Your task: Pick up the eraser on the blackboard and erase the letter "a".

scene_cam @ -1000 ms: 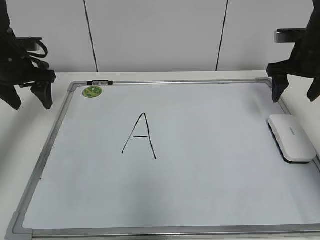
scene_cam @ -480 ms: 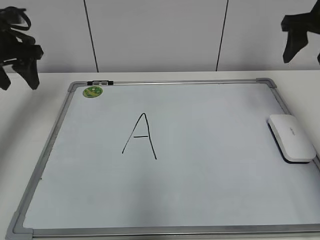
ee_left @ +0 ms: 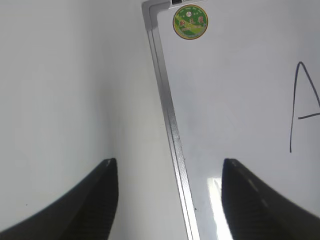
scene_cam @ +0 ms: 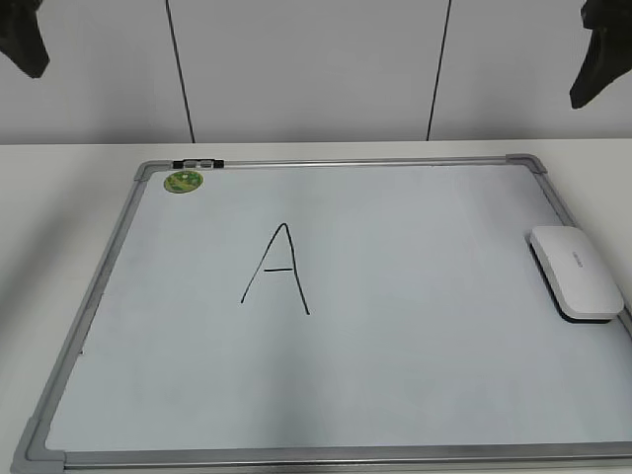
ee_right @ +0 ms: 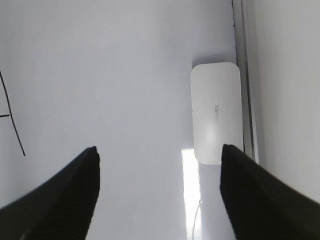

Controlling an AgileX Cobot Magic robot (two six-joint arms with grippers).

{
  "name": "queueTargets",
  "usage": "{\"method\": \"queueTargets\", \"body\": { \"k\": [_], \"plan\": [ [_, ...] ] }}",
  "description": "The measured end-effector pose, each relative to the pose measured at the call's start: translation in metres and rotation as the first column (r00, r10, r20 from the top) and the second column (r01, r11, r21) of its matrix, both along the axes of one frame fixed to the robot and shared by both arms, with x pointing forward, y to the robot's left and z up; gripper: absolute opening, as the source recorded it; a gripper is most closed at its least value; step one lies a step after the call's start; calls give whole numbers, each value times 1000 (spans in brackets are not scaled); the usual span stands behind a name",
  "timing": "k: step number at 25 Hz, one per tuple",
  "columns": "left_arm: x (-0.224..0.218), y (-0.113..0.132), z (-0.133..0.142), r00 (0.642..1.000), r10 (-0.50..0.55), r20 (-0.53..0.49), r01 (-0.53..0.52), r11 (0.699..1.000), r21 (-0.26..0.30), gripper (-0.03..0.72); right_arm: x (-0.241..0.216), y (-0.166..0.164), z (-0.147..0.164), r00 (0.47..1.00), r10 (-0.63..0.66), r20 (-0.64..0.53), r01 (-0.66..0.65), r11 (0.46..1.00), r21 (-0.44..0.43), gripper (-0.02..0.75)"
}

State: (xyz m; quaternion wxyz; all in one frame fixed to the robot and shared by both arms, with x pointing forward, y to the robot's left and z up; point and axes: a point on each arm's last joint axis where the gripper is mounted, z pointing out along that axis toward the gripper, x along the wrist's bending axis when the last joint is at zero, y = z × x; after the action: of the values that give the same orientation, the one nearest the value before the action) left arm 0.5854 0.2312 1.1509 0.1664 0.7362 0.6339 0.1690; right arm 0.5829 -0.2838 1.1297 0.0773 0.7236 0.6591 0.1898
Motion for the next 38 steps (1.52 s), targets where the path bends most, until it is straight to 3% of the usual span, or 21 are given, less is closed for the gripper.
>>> {"method": "queueTargets", "body": {
  "k": [4, 7, 10, 17, 28, 34, 38],
  "plan": [
    [-29, 4, 3, 1000, 12, -1, -12, 999, 37, 464, -29, 14, 10, 998, 54, 21, -53, 998, -45, 555],
    [-57, 14, -9, 999, 21, -46, -18, 997, 74, 461, -53, 20, 19, 995, 87, 46, -83, 994, -77, 555],
    [-95, 23, -16, 997, 36, -64, -31, 997, 77, 461, -78, 19, 22, 994, 97, 60, -91, 992, -85, 555],
    [-185, 45, -29, 997, 49, 52, -51, 998, 35, 461, -154, 11, 8, 985, 94, 141, -83, 993, -87, 555],
    [-293, 69, -82, 979, 34, 200, -30, 999, -21, 443, -290, -1, -65, 959, 90, 269, -81, 996, -44, 555],
    [-323, 78, -96, 938, 27, 346, -8, 998, -58, 442, -332, -15, -74, 911, 87, 403, -31, 989, -142, 555],
    [-326, 79, -98, 915, 29, 401, 1, 997, -72, 440, -342, -18, -82, 887, 85, 453, -13, 987, -161, 555]
  ]
}}
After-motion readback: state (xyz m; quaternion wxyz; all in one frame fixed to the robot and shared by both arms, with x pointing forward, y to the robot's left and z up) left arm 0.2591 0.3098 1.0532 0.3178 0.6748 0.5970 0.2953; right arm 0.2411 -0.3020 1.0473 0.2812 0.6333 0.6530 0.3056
